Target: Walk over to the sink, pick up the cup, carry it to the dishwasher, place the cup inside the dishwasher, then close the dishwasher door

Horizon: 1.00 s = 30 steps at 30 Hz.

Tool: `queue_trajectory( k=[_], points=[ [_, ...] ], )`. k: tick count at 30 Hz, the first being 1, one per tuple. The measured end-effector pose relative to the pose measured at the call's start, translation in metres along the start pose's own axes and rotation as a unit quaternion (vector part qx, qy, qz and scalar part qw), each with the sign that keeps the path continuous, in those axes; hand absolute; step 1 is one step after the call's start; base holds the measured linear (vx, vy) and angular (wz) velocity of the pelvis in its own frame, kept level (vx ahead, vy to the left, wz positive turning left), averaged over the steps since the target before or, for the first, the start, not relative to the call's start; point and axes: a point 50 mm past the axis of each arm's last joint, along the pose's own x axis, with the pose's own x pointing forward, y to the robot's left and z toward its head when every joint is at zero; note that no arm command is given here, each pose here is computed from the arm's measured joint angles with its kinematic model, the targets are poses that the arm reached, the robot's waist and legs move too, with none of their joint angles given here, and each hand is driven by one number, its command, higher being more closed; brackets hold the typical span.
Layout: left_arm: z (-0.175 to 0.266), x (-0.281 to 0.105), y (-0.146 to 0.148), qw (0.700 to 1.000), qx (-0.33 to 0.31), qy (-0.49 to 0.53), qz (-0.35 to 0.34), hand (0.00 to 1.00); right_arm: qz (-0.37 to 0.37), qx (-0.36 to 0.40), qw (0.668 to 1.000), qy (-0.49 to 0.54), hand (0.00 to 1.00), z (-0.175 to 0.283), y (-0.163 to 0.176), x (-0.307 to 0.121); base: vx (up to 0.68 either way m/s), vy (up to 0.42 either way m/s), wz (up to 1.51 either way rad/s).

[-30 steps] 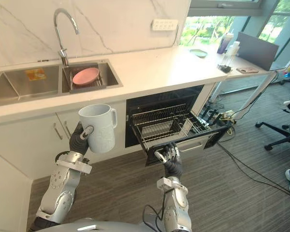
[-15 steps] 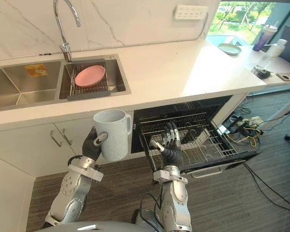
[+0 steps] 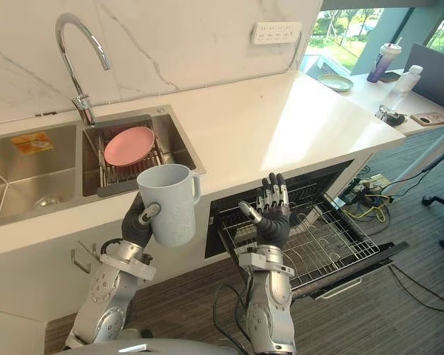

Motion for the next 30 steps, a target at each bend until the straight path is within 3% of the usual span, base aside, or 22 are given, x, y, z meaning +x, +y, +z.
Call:
queue_trajectory(
  k=[8,11,16,19,30],
  points=[
    [-0.004,0.000,-0.004,1.000,-0.002,0.011,-0.019,1.00,-0.059,-0.012,0.997,0.042,0.00,-0.018,-0.025,-0.007,-0.02,0.026,-0.11],
    [-0.005,0.005,0.000,1.000,0.011,0.008,0.004,1.00,-0.060,-0.014,0.997,0.041,0.00,-0.018,-0.026,-0.007,0.01,0.036,-0.20],
    [0.022,0.017,0.029,0.985,0.101,-0.075,0.114,1.00,-0.037,-0.005,0.999,0.029,0.00,-0.016,-0.021,0.006,0.00,0.040,-0.55],
    [0.033,0.024,0.034,0.975,0.126,-0.109,0.145,1.00,-0.050,0.004,0.998,0.026,0.00,-0.011,-0.028,0.010,-0.03,0.030,-0.60],
    [0.025,0.010,0.051,0.959,0.189,-0.089,0.190,1.00,-0.033,0.020,0.997,0.061,0.00,-0.025,-0.029,-0.001,0.04,-0.011,0.04]
  ],
)
